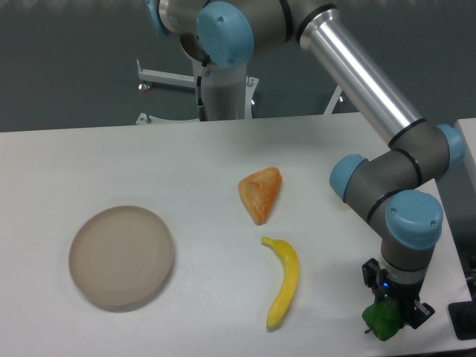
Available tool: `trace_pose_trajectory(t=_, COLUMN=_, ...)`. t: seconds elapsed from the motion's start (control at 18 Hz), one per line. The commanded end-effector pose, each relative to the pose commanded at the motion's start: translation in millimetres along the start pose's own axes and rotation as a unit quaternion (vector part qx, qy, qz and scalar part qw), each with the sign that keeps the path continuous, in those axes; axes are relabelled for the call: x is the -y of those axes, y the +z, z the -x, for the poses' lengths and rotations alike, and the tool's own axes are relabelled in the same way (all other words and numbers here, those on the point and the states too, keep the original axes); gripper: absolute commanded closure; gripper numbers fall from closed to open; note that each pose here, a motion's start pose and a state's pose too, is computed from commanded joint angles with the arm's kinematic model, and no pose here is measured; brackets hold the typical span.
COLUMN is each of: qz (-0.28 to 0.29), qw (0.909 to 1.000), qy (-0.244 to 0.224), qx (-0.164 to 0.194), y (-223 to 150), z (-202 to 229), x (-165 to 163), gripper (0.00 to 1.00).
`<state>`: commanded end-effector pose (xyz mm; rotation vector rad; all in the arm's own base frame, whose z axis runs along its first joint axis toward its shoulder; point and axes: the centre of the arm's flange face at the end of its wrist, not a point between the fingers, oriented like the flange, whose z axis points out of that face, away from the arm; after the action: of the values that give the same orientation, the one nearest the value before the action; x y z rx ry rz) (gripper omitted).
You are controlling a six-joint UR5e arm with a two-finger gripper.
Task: Place the green pepper on the table
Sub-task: 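Carry the held green pepper with the gripper toward the banana and orange piece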
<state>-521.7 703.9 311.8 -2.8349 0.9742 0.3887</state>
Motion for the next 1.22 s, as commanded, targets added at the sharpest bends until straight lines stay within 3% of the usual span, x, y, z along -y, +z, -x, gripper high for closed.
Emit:
trace_pose_trajectory(t=0.39, qz=-0.035, qw=0.9987, qy=0.0, qx=-0.038, y=-44.4, z=-50.2, x=4.2, gripper=0.44)
trace_pose_trajectory(t=0.72, qz=-0.038, qw=0.997, qy=-0.003, qx=-0.068, y=-73.8, z=-92.9, x=-21.5, gripper=0.44)
trace_pose_trajectory(t=0.89, qz=-0.042, qw=0.9953, qy=0.022, qx=-0.084, y=-71.6, z=-109.6, x=-44.4, gripper=0.44)
trace_pose_trajectory(t=1.22, qz=-0.093, qw=0.9888, qy=0.029, qx=-0.113, y=-56.2, z=-144.9, x=-77.1, gripper=0.44)
